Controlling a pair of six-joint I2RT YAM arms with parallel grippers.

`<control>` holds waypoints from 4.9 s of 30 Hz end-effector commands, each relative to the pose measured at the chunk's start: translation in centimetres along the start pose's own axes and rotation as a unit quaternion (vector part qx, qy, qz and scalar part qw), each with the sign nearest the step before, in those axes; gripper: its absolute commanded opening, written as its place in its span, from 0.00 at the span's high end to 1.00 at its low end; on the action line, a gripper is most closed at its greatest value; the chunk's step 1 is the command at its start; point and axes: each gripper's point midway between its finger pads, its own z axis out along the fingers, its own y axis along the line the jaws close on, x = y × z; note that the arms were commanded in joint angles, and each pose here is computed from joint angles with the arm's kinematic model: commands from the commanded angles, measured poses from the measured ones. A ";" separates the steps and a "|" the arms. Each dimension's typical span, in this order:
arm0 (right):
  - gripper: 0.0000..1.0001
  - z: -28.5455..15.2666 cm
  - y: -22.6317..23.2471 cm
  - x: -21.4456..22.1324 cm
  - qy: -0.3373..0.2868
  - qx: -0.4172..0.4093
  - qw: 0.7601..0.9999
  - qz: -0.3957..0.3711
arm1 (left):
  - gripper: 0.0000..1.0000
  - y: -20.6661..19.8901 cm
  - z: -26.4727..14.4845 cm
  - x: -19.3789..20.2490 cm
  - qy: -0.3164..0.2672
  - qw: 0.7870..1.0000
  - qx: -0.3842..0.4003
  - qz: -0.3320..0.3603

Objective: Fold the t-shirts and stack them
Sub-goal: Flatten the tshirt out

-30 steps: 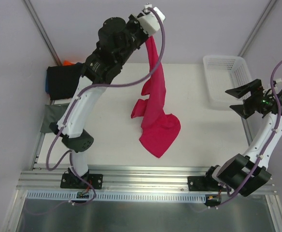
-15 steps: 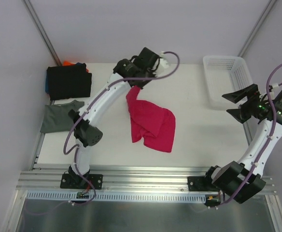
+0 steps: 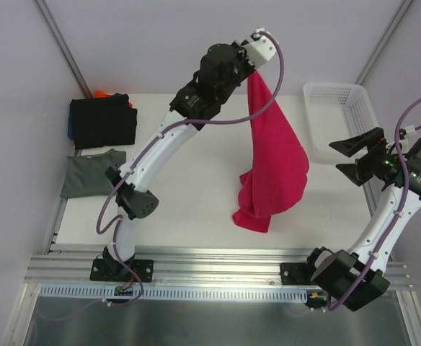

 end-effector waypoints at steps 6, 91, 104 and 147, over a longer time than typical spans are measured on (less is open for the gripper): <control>0.06 -0.5 1.3 -0.7 -0.010 -0.011 1.000 -0.018 | 1.00 3.0 -3.9 25.5 0.347 0.937 0.023 0.038; 0.06 1.4 1.3 3.3 0.080 0.013 0.987 -0.140 | 1.00 13.1 -14.8 34.8 0.461 0.886 -0.030 0.033; 0.06 1.6 1.4 2.4 0.077 0.022 0.989 -0.121 | 1.00 -0.7 -22.8 43.2 0.601 0.781 0.127 -0.116; 0.12 5.6 1.4 -0.4 0.125 0.023 0.982 -0.143 | 1.00 -17.6 -17.1 35.8 0.588 0.752 0.254 -0.156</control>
